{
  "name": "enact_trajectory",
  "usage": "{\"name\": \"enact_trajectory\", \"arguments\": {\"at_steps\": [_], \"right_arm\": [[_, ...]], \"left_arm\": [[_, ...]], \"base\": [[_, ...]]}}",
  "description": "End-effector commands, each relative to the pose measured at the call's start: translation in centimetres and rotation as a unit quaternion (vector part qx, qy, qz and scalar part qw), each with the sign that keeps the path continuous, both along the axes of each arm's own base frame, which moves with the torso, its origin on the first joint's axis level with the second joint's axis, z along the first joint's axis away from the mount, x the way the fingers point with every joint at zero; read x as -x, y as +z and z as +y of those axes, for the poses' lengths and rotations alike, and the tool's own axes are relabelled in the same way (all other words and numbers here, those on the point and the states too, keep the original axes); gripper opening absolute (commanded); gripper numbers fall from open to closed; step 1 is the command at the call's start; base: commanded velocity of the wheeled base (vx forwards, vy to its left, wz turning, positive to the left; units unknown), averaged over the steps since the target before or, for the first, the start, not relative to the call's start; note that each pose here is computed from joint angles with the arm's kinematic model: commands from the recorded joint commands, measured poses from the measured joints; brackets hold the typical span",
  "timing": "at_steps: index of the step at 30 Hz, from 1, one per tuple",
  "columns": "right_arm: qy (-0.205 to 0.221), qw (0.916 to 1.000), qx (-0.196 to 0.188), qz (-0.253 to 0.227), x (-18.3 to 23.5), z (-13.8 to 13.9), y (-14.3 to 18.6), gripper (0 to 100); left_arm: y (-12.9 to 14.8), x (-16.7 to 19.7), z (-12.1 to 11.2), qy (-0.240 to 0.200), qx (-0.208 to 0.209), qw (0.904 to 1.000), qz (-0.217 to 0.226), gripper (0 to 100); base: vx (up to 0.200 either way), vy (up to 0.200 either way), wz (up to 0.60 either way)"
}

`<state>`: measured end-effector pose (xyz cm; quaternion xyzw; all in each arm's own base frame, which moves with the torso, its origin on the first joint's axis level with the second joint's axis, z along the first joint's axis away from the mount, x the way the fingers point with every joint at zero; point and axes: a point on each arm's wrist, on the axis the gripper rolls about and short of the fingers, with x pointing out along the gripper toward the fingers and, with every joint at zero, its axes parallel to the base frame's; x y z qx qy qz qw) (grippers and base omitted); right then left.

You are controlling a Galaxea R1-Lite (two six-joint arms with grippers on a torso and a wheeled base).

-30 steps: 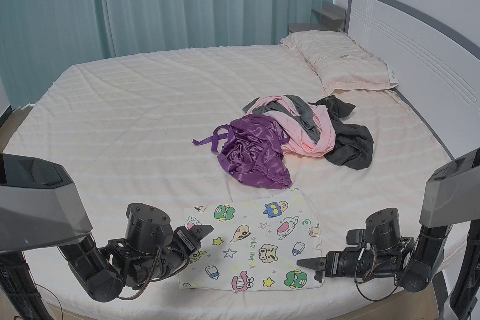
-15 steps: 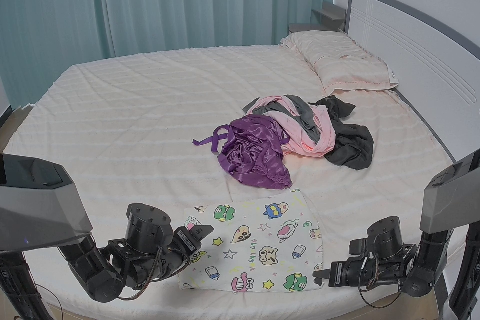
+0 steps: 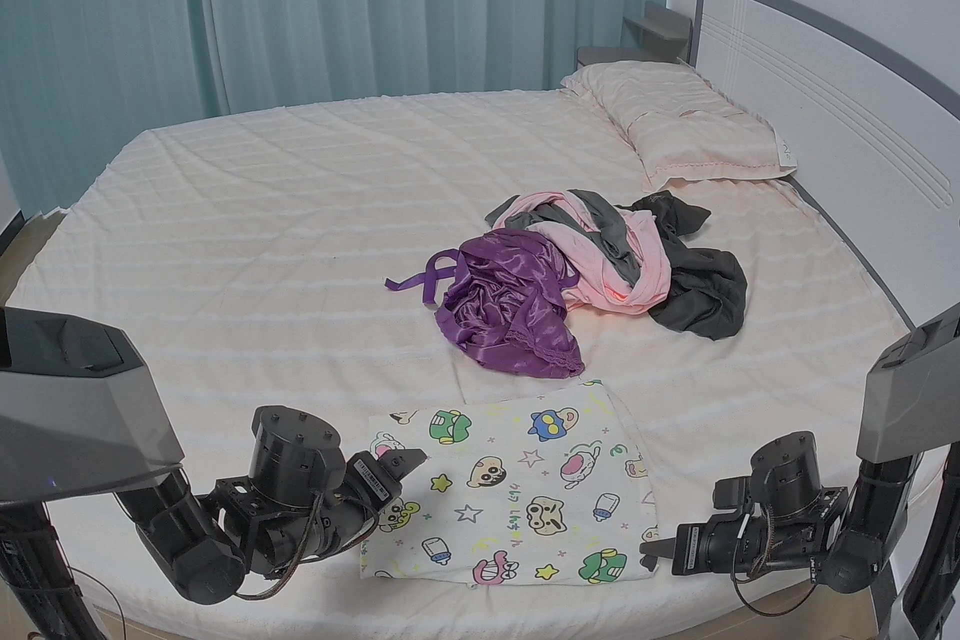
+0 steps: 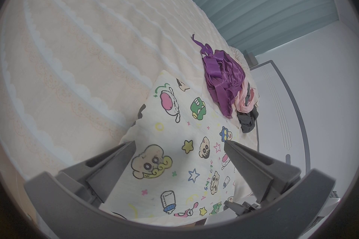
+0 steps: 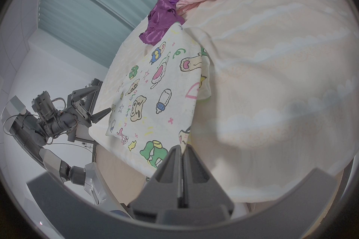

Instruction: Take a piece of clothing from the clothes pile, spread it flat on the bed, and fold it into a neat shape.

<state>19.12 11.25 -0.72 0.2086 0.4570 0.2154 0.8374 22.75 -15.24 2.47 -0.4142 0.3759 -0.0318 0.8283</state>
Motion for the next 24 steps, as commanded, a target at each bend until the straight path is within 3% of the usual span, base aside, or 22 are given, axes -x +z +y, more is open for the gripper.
{"name": "enact_trajectory", "arguments": {"at_steps": [1, 7, 12, 16, 18, 20, 21, 23, 24], "right_arm": [[0.000, 1.0000, 0.003, 0.004, 0.1, -0.1, -0.2, 100], [-0.005, 0.9999, -0.003, -0.008, -0.2, -0.2, 0.2, 100], [-0.053, 0.9949, -0.016, -0.084, 0.1, -1.6, 3.5, 100], [-0.082, 0.9870, -0.023, -0.136, 0.7, -2.3, 5.8, 100], [-0.093, 0.9759, -0.031, -0.195, 2.3, -3.2, 8.2, 100], [-0.102, 0.9646, -0.039, -0.240, 3.0, -3.7, 9.8, 100], [-0.109, 0.9589, -0.042, -0.259, 3.3, -3.8, 10.5, 100], [-0.135, 0.9399, -0.050, -0.310, 4.3, -4.5, 12.3, 100], [-0.137, 0.9379, -0.051, -0.315, 4.5, -4.6, 12.5, 100]], "left_arm": [[0.0, 0.0, 0.0, 0.000, 0.001, 1.0000, -0.001, 100], [0.4, 0.0, 0.2, 0.004, 0.003, 1.0000, -0.006, 100], [2.4, -0.2, 1.0, 0.044, 0.001, 0.9975, -0.056, 100], [4.3, 0.4, 2.4, 0.040, -0.011, 0.9936, -0.105, 100], [7.4, 1.5, 4.0, 0.041, -0.015, 0.9826, -0.181, 100], [9.4, 2.2, 5.3, 0.053, -0.037, 0.9716, -0.228, 100], [10.1, 2.5, 5.9, 0.060, -0.050, 0.9663, -0.245, 100], [11.6, 3.2, 7.4, 0.091, -0.089, 0.9506, -0.283, 100], [11.7, 3.3, 7.6, 0.096, -0.094, 0.9488, -0.286, 100]], "base": [[0.000, 0.000, 0.00], [0.000, 0.000, 0.00], [0.000, 0.000, 0.00], [0.000, 0.000, 0.00], [0.000, 0.000, 0.00], [0.000, 0.000, 0.00], [0.000, 0.000, 0.00], [0.000, 0.000, 0.00], [0.000, 0.000, 0.00]]}}
